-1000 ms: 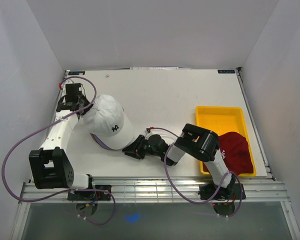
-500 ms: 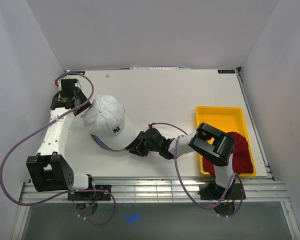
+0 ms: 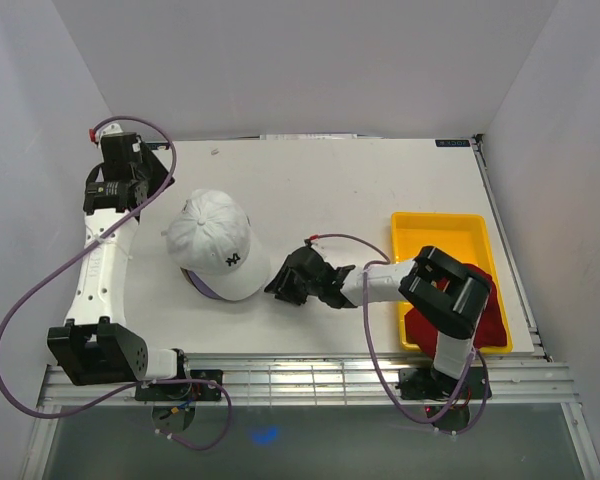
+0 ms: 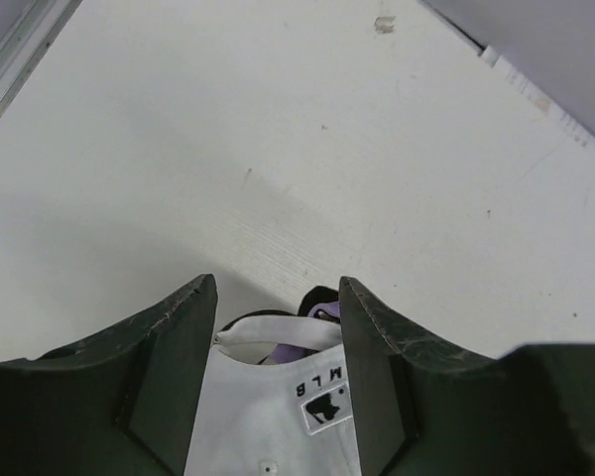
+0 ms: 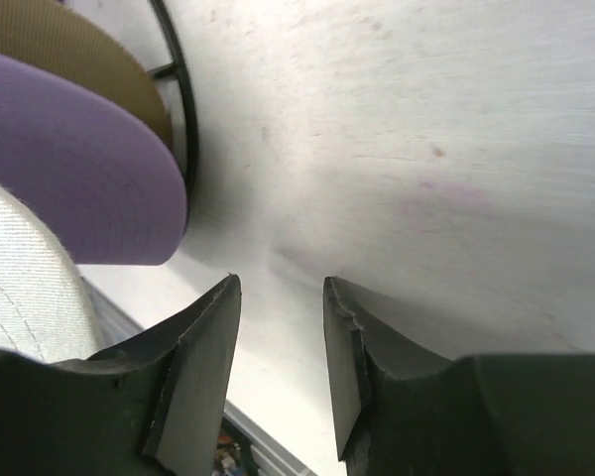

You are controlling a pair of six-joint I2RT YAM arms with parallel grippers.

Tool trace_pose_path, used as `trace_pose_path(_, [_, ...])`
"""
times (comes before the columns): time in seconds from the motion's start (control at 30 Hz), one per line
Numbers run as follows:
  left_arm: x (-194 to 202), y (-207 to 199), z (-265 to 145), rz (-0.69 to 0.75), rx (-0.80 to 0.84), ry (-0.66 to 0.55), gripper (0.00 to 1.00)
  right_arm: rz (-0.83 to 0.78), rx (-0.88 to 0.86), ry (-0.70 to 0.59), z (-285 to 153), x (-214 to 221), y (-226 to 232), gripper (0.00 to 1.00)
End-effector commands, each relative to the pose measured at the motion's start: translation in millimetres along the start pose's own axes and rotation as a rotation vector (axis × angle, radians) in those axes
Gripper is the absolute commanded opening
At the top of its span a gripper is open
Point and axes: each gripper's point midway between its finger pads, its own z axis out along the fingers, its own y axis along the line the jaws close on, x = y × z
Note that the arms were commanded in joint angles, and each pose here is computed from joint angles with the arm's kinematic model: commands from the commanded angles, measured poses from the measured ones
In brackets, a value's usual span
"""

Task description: Stack the hats

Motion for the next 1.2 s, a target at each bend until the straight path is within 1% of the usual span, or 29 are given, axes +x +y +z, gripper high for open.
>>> trace_pose_path(0.0, [-34.9, -17.2, -33.1, -0.012, 0.091, -0.095, 0.63, -0.074, 0.135, -0.084, -17.1, -21.6, -22.4, 0.46])
trace_pose_path(0.07, [-40.2, -23.7, -38.6, -0.024, 0.122, -0.105, 0.66, -0.076, 0.127, -0.104, -24.2, -28.9, -19.3, 0.47])
trace_pose_path(0.1, [-44.7, -30.3, -44.2, -0.030, 0.156, -0.110, 0.72, -0.078, 0.095, -0.127, -33.5, -36.9, -7.0, 0.47])
trace_pose_path(0.13, [-47.4, -34.3, -48.1, -0.033, 0.174, -0.115, 0.74, -0.089, 0.117, -0.133, -39.1, -39.5, -9.0, 0.47])
trace_pose_path(0.17, [-50.1, -38.1, -51.7, -0.041, 0.193, -0.120, 0.76, -0.116, 0.097, -0.178, -50.6, -51.9, 6.9, 0.47])
trace_pose_path(0.23, [-56.8, -48.3, -64.9, -0.047, 0.253, -0.136, 0.76, -0.150, 0.151, -0.200, -67.4, -60.8, 4.9, 0.49])
trace_pose_path(0.27, [-58.1, -51.7, -67.9, -0.052, 0.272, -0.137, 0.76, -0.172, 0.148, -0.243, -77.6, -72.4, 14.9, 0.49])
trace_pose_path(0.3, [-59.5, -62.1, -76.6, -0.048, 0.332, -0.131, 0.76, -0.173, 0.125, -0.276, -95.5, -82.2, 26.7, 0.50])
trace_pose_path(0.33, [-60.5, -66.6, -80.5, -0.048, 0.357, -0.128, 0.76, -0.179, 0.132, -0.296, -106.0, -87.8, 29.0, 0.50])
trace_pose_path(0.37, [-60.8, -71.4, -85.0, -0.046, 0.386, -0.123, 0.77, -0.183, 0.135, -0.343, -129.4, -99.5, 35.0, 0.51])
trace_pose_path(0.43, [-61.1, -84.1, -95.9, -0.039, 0.454, -0.109, 0.79, -0.193, 0.160, -0.397, -155.8, -113.8, 34.2, 0.54])
trace_pose_path(0.47, [-61.4, -88.7, -100.0, -0.035, 0.477, -0.107, 0.79, -0.192, 0.185, -0.441, -181.2, -122.8, 28.7, 0.54])
trace_pose_path(0.5, [-59.0, -97.2, -105.4, -0.031, 0.511, -0.098, 0.79, -0.181, 0.191, -0.472, -196.1, -133.1, 26.3, 0.56])
trace_pose_path(0.53, [-57.3, -106.1, -111.4, -0.023, 0.552, -0.086, 0.84, -0.178, 0.196, -0.490, -208.4, -138.8, 23.4, 0.57])
trace_pose_path(0.57, [-56.4, -111.2, -115.1, -0.017, 0.571, -0.083, 0.84, -0.168, 0.205, -0.515, -222.4, -146.5, 19.6, 0.57])
trace_pose_path(0.6, [-42.9, -130.5, -122.8, 0.012, 0.623, -0.049, 0.84, -0.147, 0.234, -0.550, -249.4, -158.1, 10.1, 0.58])
trace_pose_path(0.67, [-35.8, -148.5, -133.1, 0.025, 0.657, -0.049, 0.85, -0.135, 0.272, -0.607, -281.1, -170.0, 0.3, 0.60])
trace_pose_path(0.7, [-18.8, -168.5, -142.2, 0.058, 0.702, -0.016, 0.85, -0.118, 0.361, -0.613, -295.5, -173.8, -22.3, 0.62])
trace_pose_path(0.73, [-13.6, -176.1, -146.4, 0.063, 0.717, -0.007, 0.86, -0.116, 0.385, -0.627, -306.4, -178.5, -26.9, 0.63])
trace_pose_path(0.8, [3.1, -195.4, -158.9, 0.084, 0.781, 0.029, 0.85, -0.074, 0.452, -0.638, -323.5, -186.3, -47.7, 0.66])
trace_pose_path(0.87, [9.1, -202.6, -164.7, 0.096, 0.807, 0.033, 0.85, -0.075, 0.525, -0.596, -331.4, -183.2, -67.5, 0.67])
trace_pose_path(0.9, [19.7, -205.7, -165.8, 0.110, 0.824, 0.057, 0.86, -0.053, 0.568, -0.602, -337.4, -187.7, -78.8, 0.69])
trace_pose_path(0.97, [31.3, -209.1, -170.4, 0.132, 0.854, 0.085, 0.85, -0.024, 0.694, -0.570, -350.5, -187.2, -106.9, 0.72])
trace_pose_path(1.0, [41.7, -208.6, -169.5, 0.141, 0.865, 0.118, 0.85, -0.014, 0.730, -0.560, -354.5, -186.9, -115.1, 0.75])
trace_pose_path(1.03, [47.6, -208.4, -171.0, 0.144, 0.873, 0.132, 0.86, -0.003, 0.769, -0.538, -359.9, -182.8, -124.3, 0.77])
trace_pose_path(1.07, [50.4, -208.2, -176.5, 0.146, 0.893, 0.132, 0.86, 0.015, 0.788, -0.534, -364.3, -182.8, -128.5, 0.78])
trace_pose_path(1.1, [62.4, -207.4, -176.7, 0.158, 0.903, 0.159, 0.86, 0.042, 0.801, -0.545, -370.0, -183.9, -132.2, 0.79])
trace_pose_path(1.17, [67.3, -203.8, -181.0, 0.164, 0.917, 0.162, 0.86, 0.073, 0.833, -0.553, -379.0, -182.3, -138.2, 0.82])
